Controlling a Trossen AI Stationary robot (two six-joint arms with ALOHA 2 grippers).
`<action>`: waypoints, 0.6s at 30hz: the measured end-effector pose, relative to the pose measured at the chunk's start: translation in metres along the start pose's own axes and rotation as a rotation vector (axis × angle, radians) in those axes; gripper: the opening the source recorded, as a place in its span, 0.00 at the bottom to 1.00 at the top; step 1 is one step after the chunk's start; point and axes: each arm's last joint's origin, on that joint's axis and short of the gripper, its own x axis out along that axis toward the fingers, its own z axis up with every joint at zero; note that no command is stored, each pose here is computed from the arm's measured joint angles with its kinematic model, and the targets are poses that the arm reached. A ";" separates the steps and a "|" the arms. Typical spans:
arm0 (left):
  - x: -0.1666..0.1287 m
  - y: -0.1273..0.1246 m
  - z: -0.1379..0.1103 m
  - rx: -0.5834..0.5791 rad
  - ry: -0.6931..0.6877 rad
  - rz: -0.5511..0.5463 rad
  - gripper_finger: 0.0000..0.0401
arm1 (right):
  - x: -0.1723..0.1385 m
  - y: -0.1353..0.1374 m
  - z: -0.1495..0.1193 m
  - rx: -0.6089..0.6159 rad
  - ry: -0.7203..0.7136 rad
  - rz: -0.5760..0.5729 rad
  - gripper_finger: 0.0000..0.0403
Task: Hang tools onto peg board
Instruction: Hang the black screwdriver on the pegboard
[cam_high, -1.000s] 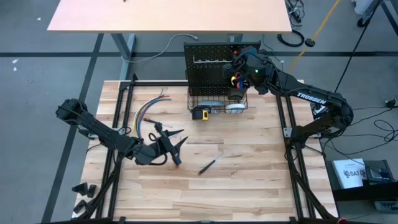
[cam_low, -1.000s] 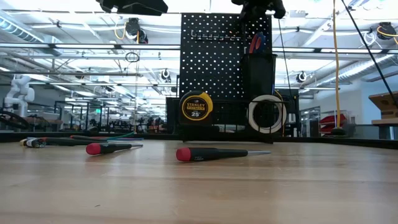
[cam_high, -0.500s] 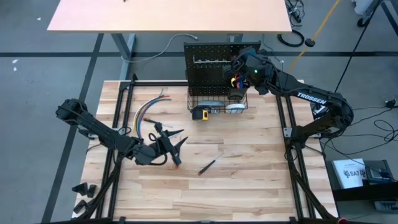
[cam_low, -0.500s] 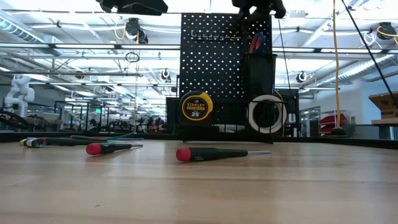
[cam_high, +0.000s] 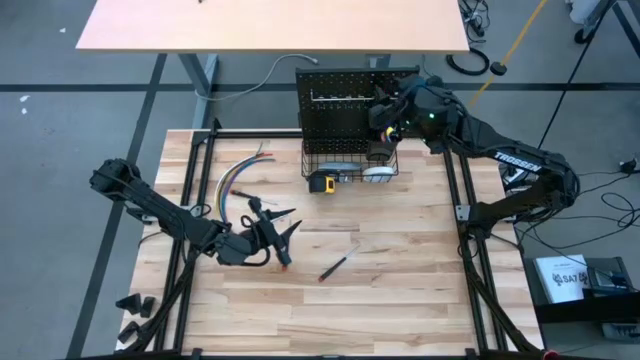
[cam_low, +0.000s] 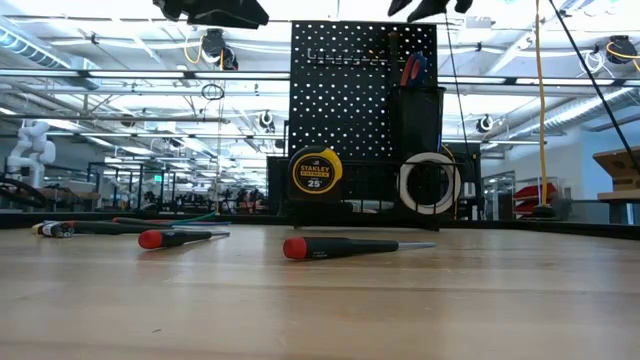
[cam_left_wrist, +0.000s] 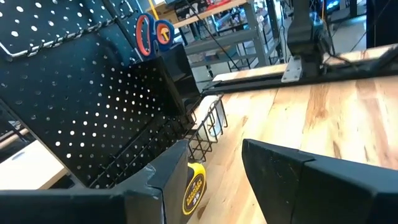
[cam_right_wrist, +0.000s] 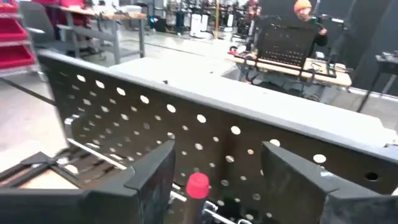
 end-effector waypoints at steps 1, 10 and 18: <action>0.000 0.000 -0.001 0.004 0.005 -0.002 0.40 | -0.004 0.000 0.002 0.004 -0.005 0.012 0.56; 0.006 -0.014 -0.015 0.033 0.046 -0.679 0.40 | -0.039 0.034 -0.002 -0.014 0.073 0.637 0.56; 0.015 -0.019 -0.028 0.016 0.137 -0.731 0.40 | -0.077 0.090 -0.058 -0.233 0.487 1.079 0.56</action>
